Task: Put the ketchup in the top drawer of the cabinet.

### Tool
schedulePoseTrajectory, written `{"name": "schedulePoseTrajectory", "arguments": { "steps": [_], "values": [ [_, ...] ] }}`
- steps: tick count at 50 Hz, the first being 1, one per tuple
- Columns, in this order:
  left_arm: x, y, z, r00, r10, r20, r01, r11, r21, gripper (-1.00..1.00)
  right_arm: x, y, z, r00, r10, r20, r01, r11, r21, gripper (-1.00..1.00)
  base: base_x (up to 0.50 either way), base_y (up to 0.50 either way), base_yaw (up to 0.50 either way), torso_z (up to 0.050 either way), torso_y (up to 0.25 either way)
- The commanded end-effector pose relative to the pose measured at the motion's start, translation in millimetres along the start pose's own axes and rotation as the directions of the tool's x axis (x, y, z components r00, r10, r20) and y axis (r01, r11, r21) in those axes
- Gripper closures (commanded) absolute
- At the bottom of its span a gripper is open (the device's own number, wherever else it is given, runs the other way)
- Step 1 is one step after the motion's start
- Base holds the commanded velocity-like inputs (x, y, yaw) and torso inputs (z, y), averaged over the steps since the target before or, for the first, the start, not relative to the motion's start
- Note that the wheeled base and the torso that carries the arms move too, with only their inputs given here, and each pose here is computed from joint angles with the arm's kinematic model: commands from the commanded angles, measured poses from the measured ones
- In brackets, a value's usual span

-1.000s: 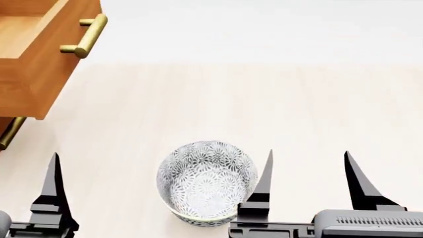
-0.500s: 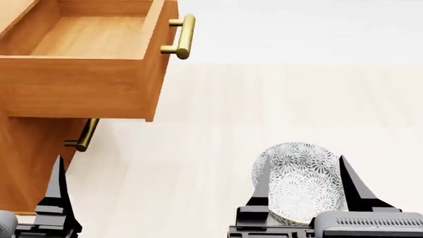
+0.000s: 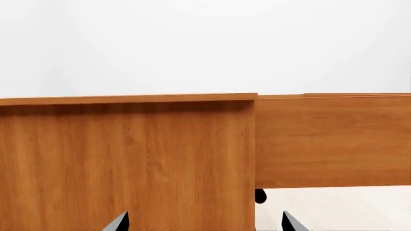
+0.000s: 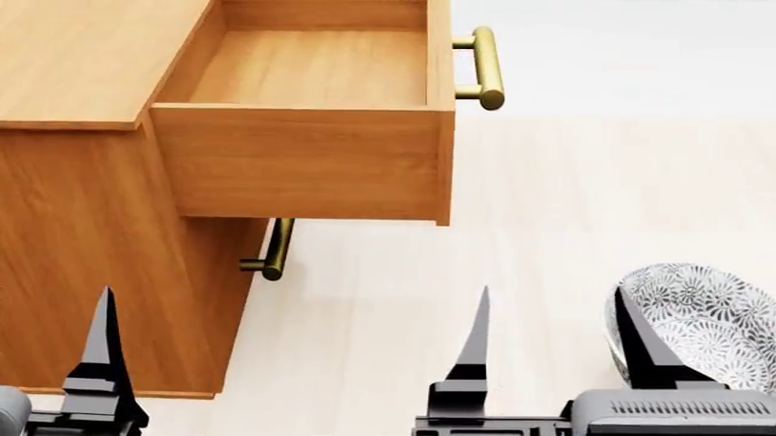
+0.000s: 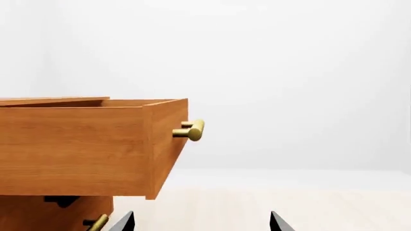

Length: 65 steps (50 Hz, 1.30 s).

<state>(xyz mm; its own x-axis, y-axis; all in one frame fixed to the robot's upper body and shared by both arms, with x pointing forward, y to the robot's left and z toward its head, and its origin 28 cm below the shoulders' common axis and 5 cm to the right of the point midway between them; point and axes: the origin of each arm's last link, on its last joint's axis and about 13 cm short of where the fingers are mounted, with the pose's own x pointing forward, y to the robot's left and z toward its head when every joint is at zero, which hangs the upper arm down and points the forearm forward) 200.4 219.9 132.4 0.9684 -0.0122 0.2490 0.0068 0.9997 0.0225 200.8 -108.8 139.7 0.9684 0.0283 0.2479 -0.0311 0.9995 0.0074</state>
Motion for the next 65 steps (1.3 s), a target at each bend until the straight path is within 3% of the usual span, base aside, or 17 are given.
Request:
{"name": "schedulePoseTrajectory", "arguments": {
  "steps": [1,17,30,43,46,49,57,61,65],
  "values": [
    [0,-0.2,-2,1.000,0.001,-0.004,-0.001,1.000,-0.005,-1.00,-1,-1.3,-1,1.000,-0.002,0.009,0.002,1.000,0.006,-1.00,0.00,0.00,0.00,0.000,0.000],
    [2,-1.7,-5,1.000,0.000,-0.012,0.000,1.000,0.001,-1.00,-1,-16.5,0,1.000,0.010,0.016,-0.009,0.999,-0.052,-1.00,0.00,0.00,0.00,0.000,0.000],
    [4,-3.8,-7,1.000,0.000,-0.022,0.000,1.000,0.001,-1.00,6,-60.4,1,0.998,-0.051,0.024,0.053,0.993,-0.107,-1.00,0.00,0.00,0.00,0.000,0.000],
    [5,-5.6,-9,1.000,-0.001,-0.029,0.001,1.000,0.000,-1.00,17,-103.2,-1,0.989,-0.150,-0.009,0.148,0.982,-0.113,-1.00,0.00,0.00,0.00,0.000,0.000],
    [5,-5.8,-9,1.000,-0.001,-0.029,0.001,1.000,0.001,-1.00,20,-110.5,-3,0.989,-0.146,-0.014,0.143,0.982,-0.123,-1.00,0.00,0.00,0.00,0.000,0.000],
    [5,-6.2,-10,1.000,-0.003,-0.031,0.003,1.000,0.001,-1.00,22,-116.7,-3,0.992,-0.123,-0.016,0.121,0.990,-0.072,-1.00,0.00,0.00,0.00,0.000,0.000],
    [6,-7.9,-10,0.999,-0.002,-0.034,0.002,1.000,0.000,-1.00,29,-139.5,-1,0.995,-0.090,-0.044,0.085,0.991,-0.105,-1.00,0.00,0.00,0.00,0.000,0.000],
    [7,-8.8,-12,0.999,-0.005,-0.037,0.006,1.000,0.002,-1.00,29,-149.9,0,0.999,-0.007,-0.046,0.004,0.998,-0.066,-1.00,0.00,0.00,0.00,0.000,0.000],
    [7,-10.3,-13,0.999,-0.007,-0.040,0.007,1.000,0.002,-1.00,28,-158.7,0,0.997,0.041,-0.064,-0.047,0.994,-0.101,-1.00,0.00,0.00,0.00,0.000,0.000]
  ]
}}
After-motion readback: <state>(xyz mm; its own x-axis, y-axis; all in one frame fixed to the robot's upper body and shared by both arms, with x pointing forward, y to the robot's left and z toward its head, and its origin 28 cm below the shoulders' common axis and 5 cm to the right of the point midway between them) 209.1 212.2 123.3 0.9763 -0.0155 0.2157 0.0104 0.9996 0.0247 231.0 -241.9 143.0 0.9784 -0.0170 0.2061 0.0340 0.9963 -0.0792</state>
